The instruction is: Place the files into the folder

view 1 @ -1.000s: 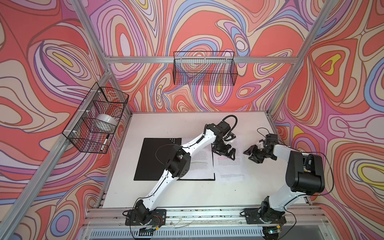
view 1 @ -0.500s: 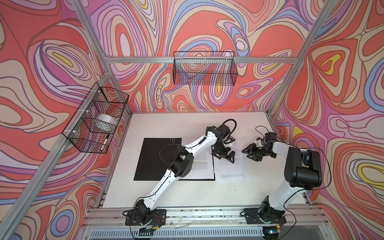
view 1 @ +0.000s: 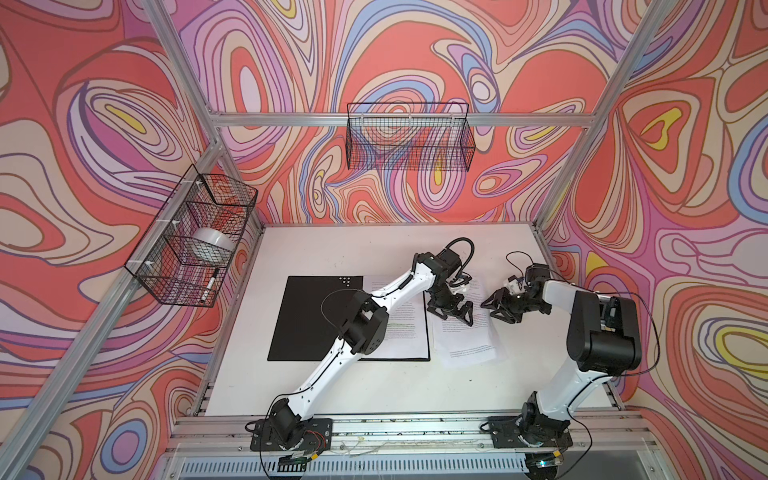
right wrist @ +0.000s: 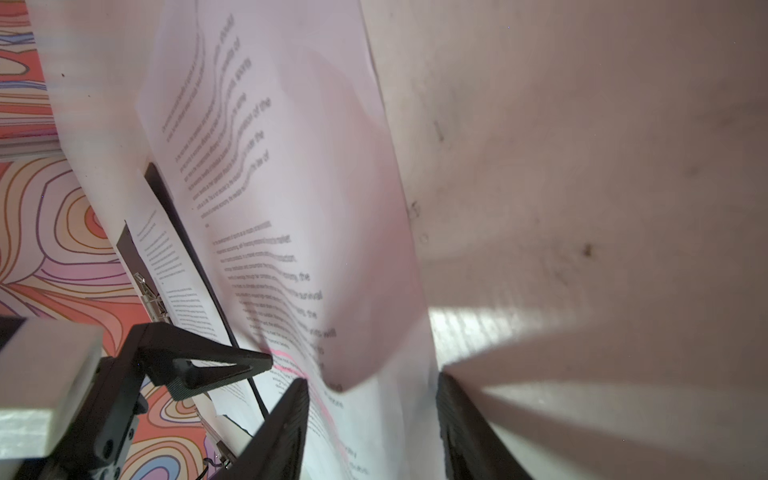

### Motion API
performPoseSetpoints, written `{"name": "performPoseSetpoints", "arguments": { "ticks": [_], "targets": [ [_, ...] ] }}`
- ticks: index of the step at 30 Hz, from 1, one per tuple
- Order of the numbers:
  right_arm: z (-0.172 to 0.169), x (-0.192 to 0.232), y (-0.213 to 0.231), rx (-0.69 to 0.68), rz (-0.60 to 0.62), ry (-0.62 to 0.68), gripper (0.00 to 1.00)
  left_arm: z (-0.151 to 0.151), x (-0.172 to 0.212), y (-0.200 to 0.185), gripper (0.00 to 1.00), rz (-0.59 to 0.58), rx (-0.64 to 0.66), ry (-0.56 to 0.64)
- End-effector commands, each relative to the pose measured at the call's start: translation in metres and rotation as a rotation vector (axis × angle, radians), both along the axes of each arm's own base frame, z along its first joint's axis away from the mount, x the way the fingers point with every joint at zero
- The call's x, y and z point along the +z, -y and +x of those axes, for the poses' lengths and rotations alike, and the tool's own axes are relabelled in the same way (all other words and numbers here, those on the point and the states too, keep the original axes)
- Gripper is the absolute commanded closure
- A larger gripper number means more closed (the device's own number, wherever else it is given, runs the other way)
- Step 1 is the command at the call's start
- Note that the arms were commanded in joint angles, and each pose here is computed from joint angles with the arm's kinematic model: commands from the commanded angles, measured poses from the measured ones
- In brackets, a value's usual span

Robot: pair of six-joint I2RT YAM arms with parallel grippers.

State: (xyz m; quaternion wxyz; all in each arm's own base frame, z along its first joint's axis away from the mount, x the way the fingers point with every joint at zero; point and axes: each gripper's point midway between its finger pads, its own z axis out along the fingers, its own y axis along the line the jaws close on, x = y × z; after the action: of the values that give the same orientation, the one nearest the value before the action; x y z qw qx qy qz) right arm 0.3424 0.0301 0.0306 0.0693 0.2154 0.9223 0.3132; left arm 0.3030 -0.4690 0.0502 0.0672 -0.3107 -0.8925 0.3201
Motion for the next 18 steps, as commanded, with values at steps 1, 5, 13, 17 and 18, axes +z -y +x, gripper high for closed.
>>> {"name": "performPoseSetpoints", "arguments": {
  "ticks": [1, 5, 13, 17, 18],
  "targets": [
    [-0.035, -0.022, 0.000, 0.029, -0.081, -0.167, 0.47, -0.006, -0.037, -0.005, 0.00, 0.062, -0.003, -0.041],
    [-0.037, -0.020, -0.002, 0.044, -0.127, -0.175, 0.47, -0.006, -0.036, -0.004, 0.00, 0.062, -0.004, -0.039],
    [-0.036, -0.008, 0.007, 0.038, -0.216, -0.139, 0.51, -0.004, -0.033, -0.005, 0.00, 0.061, -0.004, -0.030],
    [-0.032, -0.010, 0.006, 0.041, -0.213, -0.131, 0.58, -0.005, -0.029, -0.004, 0.00, 0.050, -0.004, -0.032],
    [-0.032, -0.010, 0.006, 0.041, -0.215, -0.132, 0.61, -0.004, -0.028, -0.004, 0.00, 0.049, -0.002, -0.030]
  ]
}}
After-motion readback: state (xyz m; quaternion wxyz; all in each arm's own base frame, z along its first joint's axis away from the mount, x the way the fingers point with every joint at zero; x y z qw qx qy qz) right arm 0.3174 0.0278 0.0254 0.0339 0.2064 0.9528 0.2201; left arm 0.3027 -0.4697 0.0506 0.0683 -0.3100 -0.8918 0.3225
